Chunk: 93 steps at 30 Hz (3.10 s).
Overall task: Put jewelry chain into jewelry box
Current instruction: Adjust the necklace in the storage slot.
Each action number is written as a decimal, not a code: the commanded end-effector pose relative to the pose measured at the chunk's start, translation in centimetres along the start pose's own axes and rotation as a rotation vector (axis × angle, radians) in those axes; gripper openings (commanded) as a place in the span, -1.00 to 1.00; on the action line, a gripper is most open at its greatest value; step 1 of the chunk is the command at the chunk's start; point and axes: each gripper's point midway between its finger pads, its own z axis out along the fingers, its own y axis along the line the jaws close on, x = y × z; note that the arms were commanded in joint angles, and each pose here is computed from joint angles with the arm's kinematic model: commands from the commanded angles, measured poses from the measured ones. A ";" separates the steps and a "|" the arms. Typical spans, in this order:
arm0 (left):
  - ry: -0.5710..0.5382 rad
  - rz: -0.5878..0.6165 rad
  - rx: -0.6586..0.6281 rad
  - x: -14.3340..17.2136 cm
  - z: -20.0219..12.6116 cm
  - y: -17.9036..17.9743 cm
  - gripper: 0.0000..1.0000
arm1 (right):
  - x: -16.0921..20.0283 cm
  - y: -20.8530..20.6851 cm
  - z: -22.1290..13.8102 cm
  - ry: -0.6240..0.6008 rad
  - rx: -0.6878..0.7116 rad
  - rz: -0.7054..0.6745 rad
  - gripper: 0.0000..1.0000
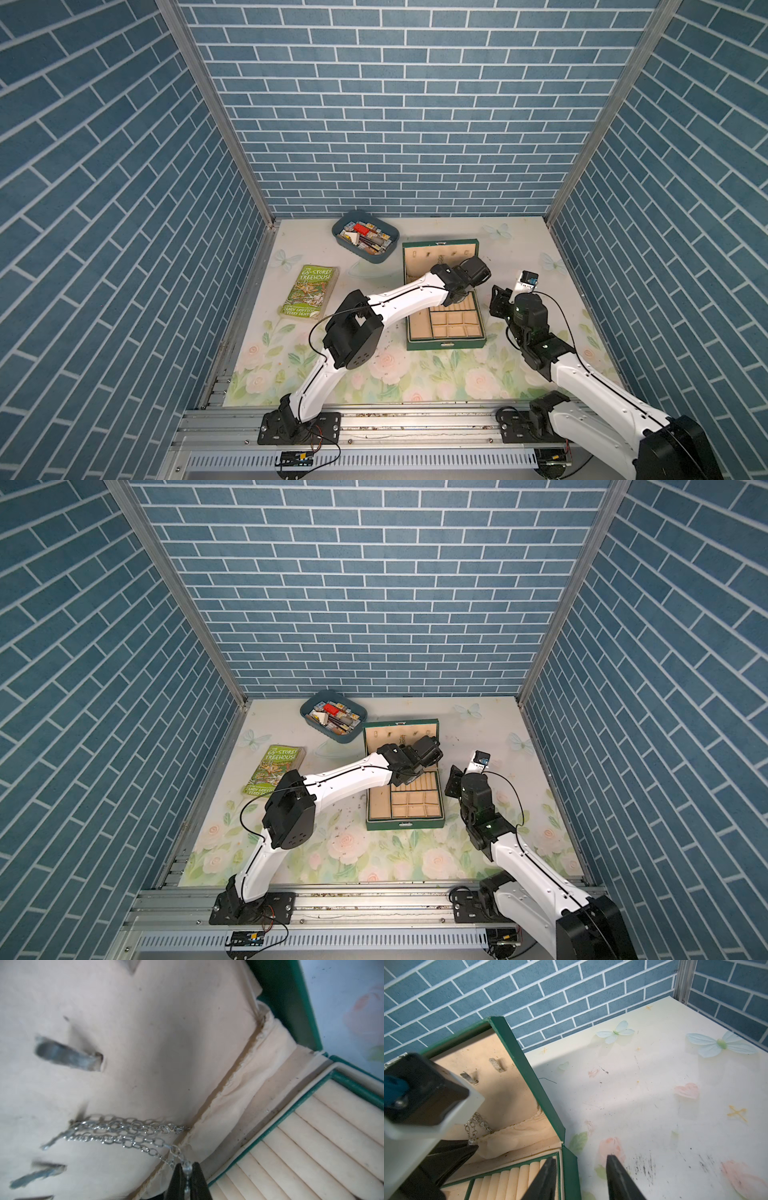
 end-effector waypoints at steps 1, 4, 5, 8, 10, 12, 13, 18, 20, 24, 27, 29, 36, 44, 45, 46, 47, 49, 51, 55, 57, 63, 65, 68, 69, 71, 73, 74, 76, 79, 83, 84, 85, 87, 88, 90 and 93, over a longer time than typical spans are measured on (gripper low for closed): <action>0.005 0.001 0.006 0.2 -0.5 -0.1 -1.00 | -1.5 0.2 -0.3 -0.042 -0.002 0.000 -0.12; 0.017 0.008 0.008 0.4 0.2 -0.6 -1.00 | -1.4 0.1 -0.4 -0.042 0.000 -0.001 -0.12; 0.019 0.009 0.006 0.4 0.3 -0.7 -1.00 | -1.4 0.1 -0.4 -0.043 0.002 -0.002 -0.12; 0.026 0.018 0.003 0.5 0.7 -0.9 -1.00 | -1.5 0.1 -0.4 -0.044 0.003 -0.003 -0.12; 0.019 0.009 -0.002 0.2 0.6 -0.7 -1.00 | -1.4 0.1 -0.3 -0.044 0.005 -0.006 -0.12; 0.003 -0.002 -0.003 -0.4 0.2 -0.4 -1.00 | -1.5 0.1 -0.3 -0.045 0.004 -0.007 -0.12; -0.005 -0.008 -0.004 -0.7 -0.1 -0.1 -1.00 | -1.5 0.1 -0.3 -0.046 0.003 -0.006 -0.12; -0.037 -0.029 -0.019 -1.6 -1.4 1.0 -1.00 | -1.5 0.1 -0.3 -0.046 0.003 -0.005 -0.12; -0.042 -0.034 -0.018 -1.6 -1.7 1.2 -1.00 | -1.5 0.1 -0.3 -0.048 0.004 -0.006 -0.12; -0.043 -0.033 -0.015 -1.6 -2.0 1.1 -1.00 | -1.6 0.1 -0.4 -0.049 0.003 -0.005 -0.12; -0.053 -0.032 -0.019 -1.9 -2.4 1.1 -1.00 | -1.6 0.1 -0.4 -0.049 0.003 -0.006 -0.12; -0.060 -0.034 -0.019 -2.1 -2.7 1.2 -1.00 | -1.6 0.1 -0.4 -0.049 0.004 -0.006 -0.11; -0.081 -0.044 -0.025 -2.6 -3.6 1.8 -1.00 | -1.8 0.2 -0.4 -0.052 0.004 -0.005 -0.12; -0.056 -0.022 -0.023 -1.8 -2.7 1.0 -1.00 | -1.8 0.1 -0.5 -0.054 0.006 -0.005 -0.12; -0.050 -0.016 -0.021 -1.6 -2.4 0.8 -1.00 | -1.8 0.0 -0.5 -0.055 0.007 -0.005 -0.12; -0.043 -0.011 -0.021 -1.5 -2.1 0.6 -1.00 | -1.8 0.0 -0.5 -0.054 0.009 -0.006 -0.12; -0.038 -0.007 -0.020 -1.3 -1.8 0.4 -1.00 | -1.7 0.0 -0.5 -0.054 0.009 -0.006 -0.11; -0.028 0.002 -0.021 -1.1 -1.3 0.1 -0.93 | -1.7 0.0 -0.5 -0.054 0.010 -0.007 -0.12; -0.017 0.009 -0.022 -0.9 -0.7 -0.2 -0.86 | -1.7 0.0 -0.5 -0.055 0.010 -0.007 -0.12; -0.005 0.021 -0.030 -0.6 0.0 -0.5 -0.79 | -1.8 0.0 -0.5 -0.058 0.010 -0.009 -0.11; -0.002 0.022 -0.037 -0.6 0.3 -0.4 -0.76 | -1.8 0.0 -0.5 -0.058 0.010 -0.010 -0.11; 0.008 0.023 -0.038 -0.3 0.9 -0.5 -0.63 | -1.8 0.0 -0.5 -0.059 0.010 -0.011 -0.11; 0.009 0.023 -0.037 -0.2 0.9 -0.5 -0.63 | -2.0 0.0 -0.6 -0.063 0.011 -0.010 -0.11; 0.010 0.022 -0.040 -0.2 0.9 -0.4 -0.61 | -2.0 0.0 -0.6 -0.065 0.012 -0.009 -0.11; 0.008 0.021 -0.040 -0.3 0.9 -0.4 -0.59 | -2.0 -0.1 -0.6 -0.064 0.013 -0.009 -0.11; 0.003 0.015 -0.039 -0.4 0.5 -0.2 -0.56 | -2.1 0.0 -0.6 -0.065 0.012 -0.009 -0.11; -0.004 0.009 -0.037 -0.4 0.1 0.0 -0.51 | -2.1 0.0 -0.6 -0.066 0.011 -0.009 -0.11; -0.010 0.003 -0.035 -0.5 -0.2 0.2 -0.48 | -2.1 0.0 -0.6 -0.065 0.011 -0.010 -0.11; -0.022 -0.011 -0.026 -0.7 -0.8 0.6 -0.38 | -2.1 0.1 -0.6 -0.065 0.008 -0.009 -0.10; -0.049 -0.034 -0.004 -1.1 -2.4 1.0 -0.24 | -2.3 0.3 -0.6 -0.068 -0.001 -0.013 -0.07; -0.123 -0.107 0.030 -2.4 -5.9 2.9 -0.13 | -2.9 0.9 -0.8 -0.074 -0.025 -0.034 -0.02; -0.149 -0.133 0.043 -2.8 -6.9 3.4 -0.12 | -3.1 1.1 -0.9 -0.076 -0.030 -0.040 -0.01; -0.184 -0.169 0.060 -3.2 -8.3 4.3 -0.11 | -3.3 1.3 -0.9 -0.078 -0.038 -0.046 -0.01; -0.250 -0.257 0.099 -3.7 -10.5 6.2 -0.08 | -3.6 1.9 -0.9 -0.077 -0.061 -0.054 -0.01; -0.282 -0.305 0.120 -3.9 -11.4 7.1 -0.08 | -3.7 2.4 -0.9 -0.071 -0.085 -0.058 -0.01; -0.356 -0.427 0.150 -3.9 -13.2 9.7 -0.05 | -3.4 3.3 -0.5 -0.048 -0.125 -0.062 -0.02; -0.455 -0.662 0.197 -2.5 -14.6 14.4 -0.02 | -2.8 5.1 0.1 -0.008 -0.209 -0.053 -0.08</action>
